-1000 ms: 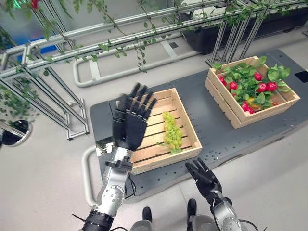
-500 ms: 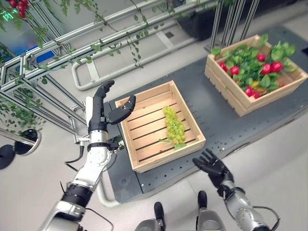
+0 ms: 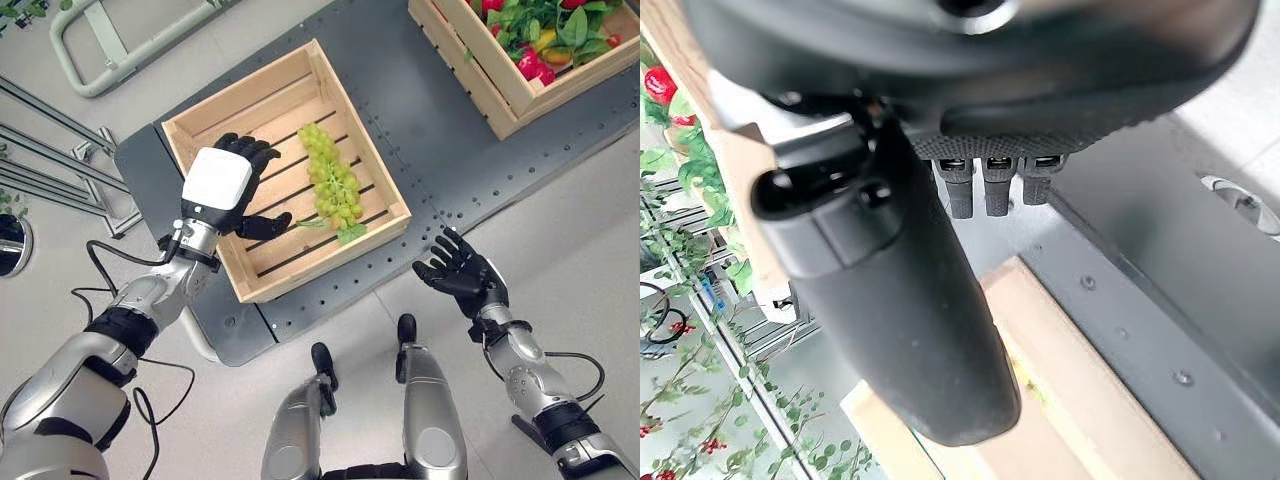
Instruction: Pick up the fruits from the basket on one side to the basket on the other side
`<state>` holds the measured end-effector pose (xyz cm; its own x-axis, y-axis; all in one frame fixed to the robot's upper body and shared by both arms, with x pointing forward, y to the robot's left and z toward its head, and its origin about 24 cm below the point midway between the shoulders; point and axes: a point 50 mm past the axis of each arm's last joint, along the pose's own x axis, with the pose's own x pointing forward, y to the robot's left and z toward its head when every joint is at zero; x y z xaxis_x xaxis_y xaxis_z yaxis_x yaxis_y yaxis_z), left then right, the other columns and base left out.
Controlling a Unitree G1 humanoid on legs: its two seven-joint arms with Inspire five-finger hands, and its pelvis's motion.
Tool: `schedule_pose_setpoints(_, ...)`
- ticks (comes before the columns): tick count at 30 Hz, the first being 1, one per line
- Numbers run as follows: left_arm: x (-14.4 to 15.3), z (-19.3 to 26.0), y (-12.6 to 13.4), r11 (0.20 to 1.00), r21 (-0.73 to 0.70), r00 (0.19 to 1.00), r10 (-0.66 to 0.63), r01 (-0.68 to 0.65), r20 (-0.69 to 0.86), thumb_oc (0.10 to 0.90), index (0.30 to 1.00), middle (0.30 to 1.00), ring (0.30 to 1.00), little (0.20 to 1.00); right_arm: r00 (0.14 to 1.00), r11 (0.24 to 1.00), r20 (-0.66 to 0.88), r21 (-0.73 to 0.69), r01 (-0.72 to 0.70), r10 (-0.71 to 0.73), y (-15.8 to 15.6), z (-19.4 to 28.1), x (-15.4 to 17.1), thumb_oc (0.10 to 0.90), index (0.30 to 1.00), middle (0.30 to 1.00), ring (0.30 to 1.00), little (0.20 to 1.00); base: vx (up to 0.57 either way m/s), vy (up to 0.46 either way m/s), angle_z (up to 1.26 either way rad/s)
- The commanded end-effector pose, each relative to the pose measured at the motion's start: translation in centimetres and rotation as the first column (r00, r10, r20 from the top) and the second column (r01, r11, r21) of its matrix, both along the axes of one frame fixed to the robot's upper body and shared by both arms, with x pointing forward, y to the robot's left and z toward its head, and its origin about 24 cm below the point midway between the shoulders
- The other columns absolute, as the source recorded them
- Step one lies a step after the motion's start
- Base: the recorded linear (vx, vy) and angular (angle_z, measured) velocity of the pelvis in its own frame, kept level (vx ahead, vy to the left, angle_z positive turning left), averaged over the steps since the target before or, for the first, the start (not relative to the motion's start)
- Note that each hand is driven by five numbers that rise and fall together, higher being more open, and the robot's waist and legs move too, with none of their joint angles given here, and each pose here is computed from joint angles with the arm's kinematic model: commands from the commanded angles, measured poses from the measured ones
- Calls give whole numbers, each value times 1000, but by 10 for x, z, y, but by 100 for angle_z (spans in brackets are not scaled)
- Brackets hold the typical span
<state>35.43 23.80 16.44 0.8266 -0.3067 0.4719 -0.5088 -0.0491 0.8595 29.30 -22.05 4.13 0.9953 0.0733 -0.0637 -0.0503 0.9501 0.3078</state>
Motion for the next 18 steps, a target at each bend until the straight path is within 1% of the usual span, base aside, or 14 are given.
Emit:
schedule_pose_setpoints(1, -7, 93, 14, 984, 169, 920, -9, -63, 391, 800, 900, 900, 900, 900, 986, 995, 169, 94, -30, 14, 4, 34, 5, 800, 900, 900, 900, 900, -74, 12, 20)
schedule_pose_setpoints(2, -7, 95, 14, 982, 178, 918, -11, -65, 397, 800, 900, 900, 900, 900, 985, 995, 170, 93, -30, 14, 4, 34, 5, 800, 900, 900, 900, 900, -56, 8, 18)
schedule_pose_setpoints(5, -6, 109, 6, 958, 272, 901, -36, -93, 433, 800, 900, 900, 900, 900, 985, 996, 173, 83, -28, 13, 6, 34, 6, 800, 900, 900, 900, 900, -40, -8, 4)
schedule_pose_setpoints(6, -5, 112, 4, 939, 323, 902, -37, -116, 430, 800, 900, 900, 900, 900, 986, 996, 168, 90, -19, 3, 5, 33, 6, 800, 900, 900, 900, 900, -30, -10, -6)
schedule_pose_setpoints(10, -2, 115, 5, 901, 399, 907, -17, -168, 421, 800, 900, 900, 900, 900, 985, 996, 171, 93, -13, -3, 5, 33, 7, 800, 900, 900, 900, 900, -22, -12, -6)
schedule_pose_setpoints(12, -3, 114, 7, 860, 469, 898, -32, -199, 440, 800, 900, 900, 900, 900, 984, 995, 175, 99, -15, -3, 6, 34, 7, 800, 900, 900, 900, 900, -11, -16, -1)
schedule_pose_setpoints(13, -4, 116, 4, 843, 501, 885, -70, -194, 461, 800, 900, 900, 900, 900, 984, 995, 179, 104, -12, -6, 7, 34, 7, 800, 900, 900, 900, 900, 0, 0, 0)
schedule_pose_setpoints(15, -4, 119, 1, 837, 515, 883, -88, -185, 461, 800, 900, 900, 900, 900, 984, 994, 180, 107, -11, -9, 8, 34, 7, 800, 900, 900, 900, 900, 0, 0, 0)
schedule_pose_setpoints(18, -2, 120, -7, 804, 572, 883, -141, -161, 447, 800, 900, 900, 900, 900, 984, 993, 179, 114, -10, -10, 11, 34, 9, 800, 900, 900, 900, 900, 0, 0, 0)
